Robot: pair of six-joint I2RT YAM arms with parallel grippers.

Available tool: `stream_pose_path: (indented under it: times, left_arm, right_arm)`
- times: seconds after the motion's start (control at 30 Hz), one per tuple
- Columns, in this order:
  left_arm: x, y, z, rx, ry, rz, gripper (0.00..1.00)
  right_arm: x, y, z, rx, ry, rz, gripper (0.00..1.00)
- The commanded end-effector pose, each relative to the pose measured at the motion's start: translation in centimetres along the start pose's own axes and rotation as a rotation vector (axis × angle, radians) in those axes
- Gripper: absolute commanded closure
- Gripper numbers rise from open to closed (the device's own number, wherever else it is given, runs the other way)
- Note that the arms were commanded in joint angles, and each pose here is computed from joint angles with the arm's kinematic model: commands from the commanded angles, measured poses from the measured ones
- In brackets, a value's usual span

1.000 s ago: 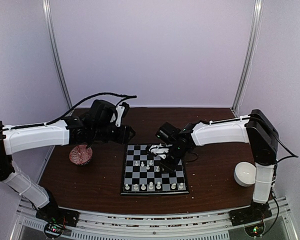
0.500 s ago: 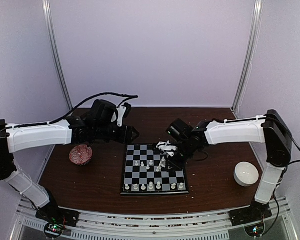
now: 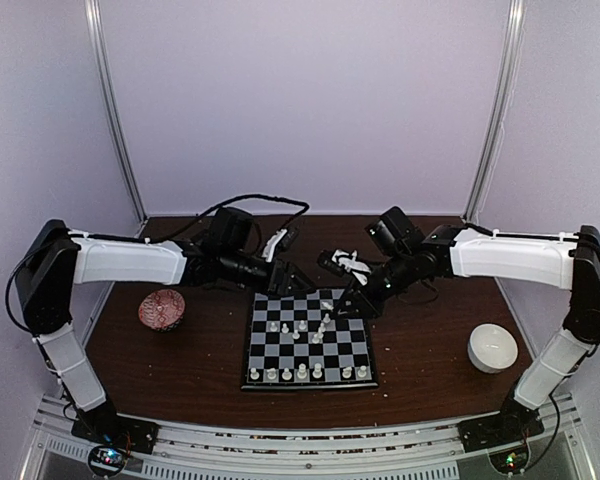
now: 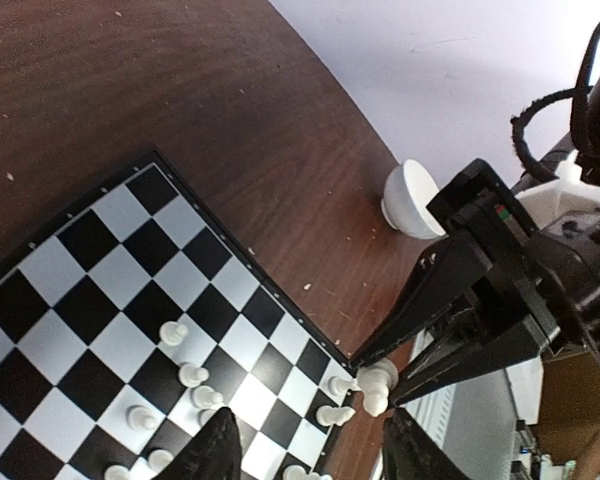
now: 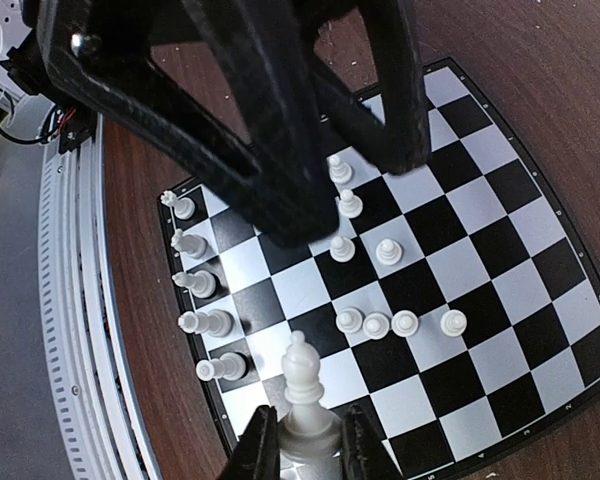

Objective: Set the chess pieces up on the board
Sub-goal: Pick up the bishop from the chessboard, then pass from the right arm to the left

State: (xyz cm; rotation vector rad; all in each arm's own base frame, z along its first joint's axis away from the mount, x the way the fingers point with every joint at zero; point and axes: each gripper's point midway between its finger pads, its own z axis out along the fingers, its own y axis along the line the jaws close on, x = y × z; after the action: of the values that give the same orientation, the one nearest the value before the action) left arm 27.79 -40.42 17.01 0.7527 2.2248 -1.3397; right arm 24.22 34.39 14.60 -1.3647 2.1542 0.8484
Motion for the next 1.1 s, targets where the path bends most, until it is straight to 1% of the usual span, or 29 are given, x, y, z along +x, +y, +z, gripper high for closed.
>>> stream_pose_path:
  times: [0.0, 0.2, 0.6, 0.8, 0.9, 1.07]
  left_arm:
    - [-0.5, -3.0, 0.5, 0.211, 0.001, -0.057, 0.52]
    - [-0.2, -3.5, 0.9, 0.286, 0.011, -0.093, 0.52]
    - [1.2, -3.5, 2.1, 0.285, 0.083, -0.108, 0.53]
    - [1.2, -4.3, 2.2, 0.320, 0.099, -0.092, 0.58]
    - [1.3, -4.4, 2.4, 0.326, 0.102, -0.092, 0.63]
    - [1.6, -4.3, 2.6, 0.332, 0.111, -0.095, 0.73]
  right_arm:
    - [-1.5, 0.8, -0.7, -0.037, -0.048, -0.022, 0.84]
    - [-1.5, 0.7, -0.7, -0.038, -0.049, -0.016, 0.83]
    - [-2.7, 0.2, -0.8, -0.032, -0.080, 0.009, 0.83]
    - [-2.8, -0.1, -0.5, -0.030, -0.073, 0.021, 0.83]
    - [-2.8, -0.2, -0.3, -0.029, -0.071, 0.026, 0.83]
    - [-2.7, -0.2, -0.1, -0.036, -0.065, 0.031, 0.83]
